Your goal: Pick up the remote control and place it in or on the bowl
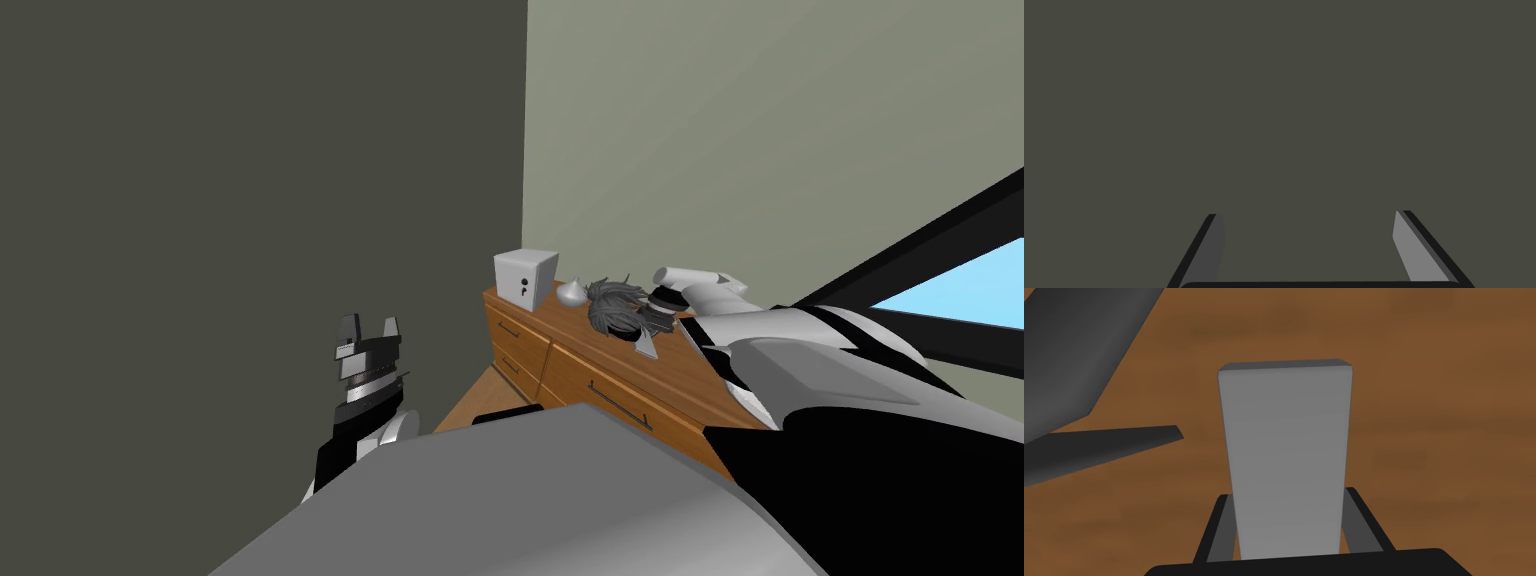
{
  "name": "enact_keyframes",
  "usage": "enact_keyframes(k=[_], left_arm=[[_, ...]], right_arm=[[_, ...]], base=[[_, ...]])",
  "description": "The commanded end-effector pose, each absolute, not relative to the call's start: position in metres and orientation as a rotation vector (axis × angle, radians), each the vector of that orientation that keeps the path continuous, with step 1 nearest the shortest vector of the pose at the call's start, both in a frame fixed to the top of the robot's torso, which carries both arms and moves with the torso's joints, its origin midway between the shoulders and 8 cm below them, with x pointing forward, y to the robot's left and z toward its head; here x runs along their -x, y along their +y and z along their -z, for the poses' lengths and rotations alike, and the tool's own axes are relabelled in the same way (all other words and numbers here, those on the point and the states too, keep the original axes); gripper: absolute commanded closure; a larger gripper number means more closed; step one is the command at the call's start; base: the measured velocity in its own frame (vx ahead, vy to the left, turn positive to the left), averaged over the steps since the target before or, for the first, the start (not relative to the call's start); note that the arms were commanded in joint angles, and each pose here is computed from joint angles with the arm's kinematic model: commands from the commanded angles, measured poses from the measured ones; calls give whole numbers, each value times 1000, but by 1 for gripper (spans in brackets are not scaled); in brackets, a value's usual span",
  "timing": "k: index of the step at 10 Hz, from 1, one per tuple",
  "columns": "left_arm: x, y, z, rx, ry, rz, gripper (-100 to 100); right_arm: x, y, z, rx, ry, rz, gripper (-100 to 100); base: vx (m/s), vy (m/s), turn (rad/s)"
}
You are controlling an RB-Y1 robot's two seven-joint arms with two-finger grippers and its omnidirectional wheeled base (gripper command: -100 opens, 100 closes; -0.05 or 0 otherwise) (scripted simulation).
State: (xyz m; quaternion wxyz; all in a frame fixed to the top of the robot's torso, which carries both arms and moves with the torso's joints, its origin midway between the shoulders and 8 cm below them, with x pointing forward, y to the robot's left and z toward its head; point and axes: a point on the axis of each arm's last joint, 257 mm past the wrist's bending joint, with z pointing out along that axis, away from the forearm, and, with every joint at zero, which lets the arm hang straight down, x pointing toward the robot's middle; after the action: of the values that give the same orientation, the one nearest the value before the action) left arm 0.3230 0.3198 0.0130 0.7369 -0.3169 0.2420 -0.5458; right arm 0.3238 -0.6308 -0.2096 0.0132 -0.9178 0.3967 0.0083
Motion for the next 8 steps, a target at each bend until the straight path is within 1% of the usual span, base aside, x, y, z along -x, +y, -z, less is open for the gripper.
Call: enact_keyframes(k=[1, 2, 5, 6, 7, 8], left_arm=[[-323, 320, -13, 696, 531, 1199, 0], [-323, 320, -13, 696, 531, 1199, 0], [-323, 320, -13, 696, 532, 1199, 0], [-323, 320, -13, 696, 532, 1199, 0], [-323, 320, -13, 696, 532, 1199, 0], [-323, 320, -13, 696, 532, 1199, 0]], right_arm=[[-321, -632, 198, 2859, 1244, -30, 100], [-322, -635, 183, 2863, 1257, -19, 100], [-320, -633, 185, 2861, 1258, -29, 100], [-320, -633, 186, 2862, 1256, -32, 0], [-334, -641, 153, 2871, 1235, 79, 100], [-340, -642, 142, 2874, 1216, 119, 100]], base=[[-32, 27, 47], [-43, 56, 58], [-18, 26, 7], [0, 0, 0], [-28, 22, -88], [-39, 31, -165]])
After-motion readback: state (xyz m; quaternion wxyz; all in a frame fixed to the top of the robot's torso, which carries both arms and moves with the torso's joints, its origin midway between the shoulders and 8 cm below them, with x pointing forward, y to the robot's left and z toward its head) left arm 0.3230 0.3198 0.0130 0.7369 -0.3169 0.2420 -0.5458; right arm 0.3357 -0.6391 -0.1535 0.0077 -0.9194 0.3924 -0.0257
